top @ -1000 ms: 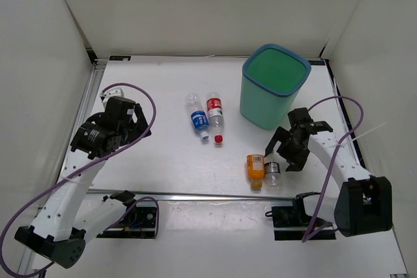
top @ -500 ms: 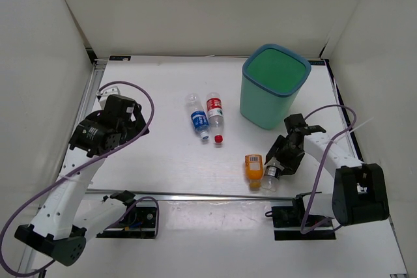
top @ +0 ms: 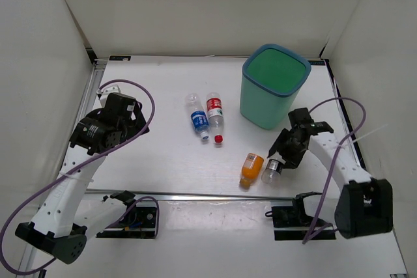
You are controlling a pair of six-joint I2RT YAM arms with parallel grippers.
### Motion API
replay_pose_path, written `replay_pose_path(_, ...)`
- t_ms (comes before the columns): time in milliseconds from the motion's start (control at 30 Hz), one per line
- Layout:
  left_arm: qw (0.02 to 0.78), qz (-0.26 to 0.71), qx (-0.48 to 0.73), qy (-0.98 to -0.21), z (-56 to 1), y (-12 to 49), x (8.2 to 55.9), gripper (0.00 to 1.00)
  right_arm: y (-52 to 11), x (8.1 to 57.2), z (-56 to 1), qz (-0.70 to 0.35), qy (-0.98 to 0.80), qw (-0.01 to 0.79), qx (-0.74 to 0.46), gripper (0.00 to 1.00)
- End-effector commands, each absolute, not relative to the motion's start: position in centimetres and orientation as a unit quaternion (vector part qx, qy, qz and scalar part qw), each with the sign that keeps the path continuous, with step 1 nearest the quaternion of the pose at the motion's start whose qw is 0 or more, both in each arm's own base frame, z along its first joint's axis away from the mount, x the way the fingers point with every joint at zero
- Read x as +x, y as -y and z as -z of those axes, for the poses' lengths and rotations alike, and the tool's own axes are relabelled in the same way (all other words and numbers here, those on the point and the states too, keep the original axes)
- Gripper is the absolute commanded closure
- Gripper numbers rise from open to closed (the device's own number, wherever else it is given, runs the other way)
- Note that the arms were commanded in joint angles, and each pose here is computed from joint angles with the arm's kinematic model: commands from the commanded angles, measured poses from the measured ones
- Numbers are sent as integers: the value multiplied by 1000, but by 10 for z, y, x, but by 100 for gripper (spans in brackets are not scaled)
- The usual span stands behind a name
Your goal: Put the plastic bottles in the bin
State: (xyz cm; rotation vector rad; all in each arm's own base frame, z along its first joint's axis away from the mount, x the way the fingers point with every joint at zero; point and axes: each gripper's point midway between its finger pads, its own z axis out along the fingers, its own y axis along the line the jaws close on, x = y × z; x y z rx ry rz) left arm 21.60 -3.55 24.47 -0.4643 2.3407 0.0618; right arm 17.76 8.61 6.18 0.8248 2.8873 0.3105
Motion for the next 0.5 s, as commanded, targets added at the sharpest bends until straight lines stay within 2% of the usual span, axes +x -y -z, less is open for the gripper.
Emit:
replay_pose_path(0, 389, -29, -187, -901, -258, 30, 219, 0, -88, 192, -125, -138, -945, 138, 264, 63)
replay_pose_path(133, 383, -32, -190, -904, -250, 30, 219, 0, -95, 196, -182, -175, -938, 179, 242, 64)
replay_pose_path(300, 380, -17, -186, -906, -245, 37, 222, 0, -106, 215, -292, -244, -908, 291, 176, 66)
replay_pose_path(467, 375, -15, -184, -909, -244, 40, 225, 0, -109, 243, -374, -264, -878, 372, 146, 66)
